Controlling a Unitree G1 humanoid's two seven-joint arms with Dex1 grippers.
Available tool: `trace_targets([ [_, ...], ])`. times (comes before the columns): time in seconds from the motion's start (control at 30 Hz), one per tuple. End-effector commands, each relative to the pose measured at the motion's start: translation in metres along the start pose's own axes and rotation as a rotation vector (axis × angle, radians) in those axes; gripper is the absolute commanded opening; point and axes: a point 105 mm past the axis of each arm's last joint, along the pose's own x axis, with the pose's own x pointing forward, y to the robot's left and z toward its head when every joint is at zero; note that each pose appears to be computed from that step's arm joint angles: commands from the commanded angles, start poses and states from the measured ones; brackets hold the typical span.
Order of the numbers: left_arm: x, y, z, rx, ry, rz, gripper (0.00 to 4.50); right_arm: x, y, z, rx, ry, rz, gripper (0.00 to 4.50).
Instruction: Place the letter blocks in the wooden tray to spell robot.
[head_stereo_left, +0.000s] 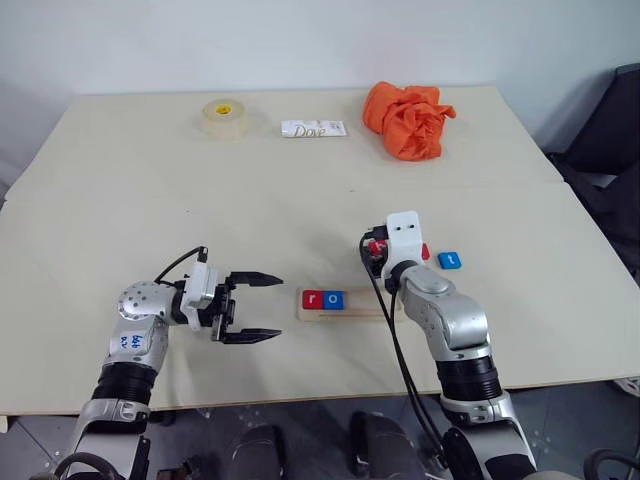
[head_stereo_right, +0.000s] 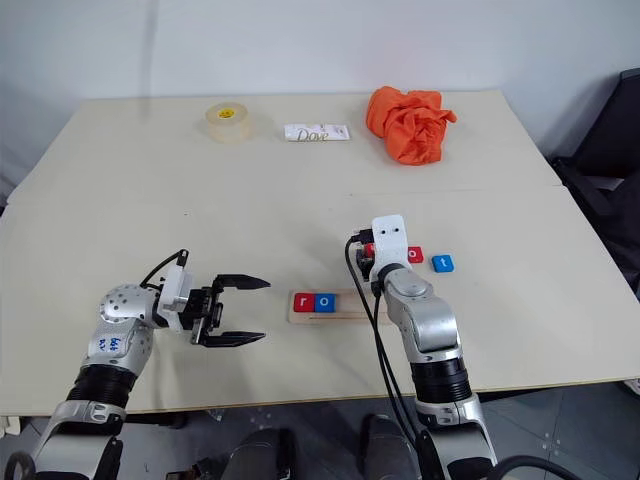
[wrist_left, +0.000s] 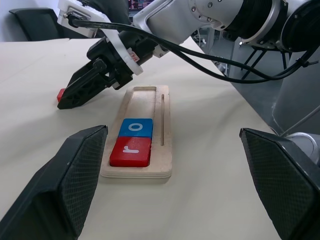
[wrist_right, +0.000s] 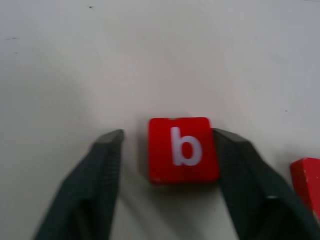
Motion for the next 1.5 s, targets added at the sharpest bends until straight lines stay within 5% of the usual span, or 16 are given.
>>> trace_targets([
  [0.03,0.001,0.002,0.006,0.033,-0.014,-0.003,4.5,-0.002,-0.001,0.016,-0.002,-0.062,0.006,1.48],
  [0.43,0.0,0.001,0.003,0.016,-0.02,-0.015,4.5,-0.055,-0.032,0.065,-0.016,-0.262,0.044,1.46],
  [0.83,0.003,0.004,-0.001,-0.001,-0.034,-0.035,4.5,-0.123,-0.082,-0.005,-0.078,-0.042,-0.051,1.46],
  [1.27,-0.001,-0.002,0.001,-0.003,-0.028,-0.053,4.5,-0.122,-0.055,-0.033,0.037,0.002,-0.046,1.46],
  [1.5,-0.003,-0.004,0.002,-0.001,-0.027,-0.039,4.5,-0.124,-0.064,-0.027,0.025,-0.034,-0.092,3.84],
])
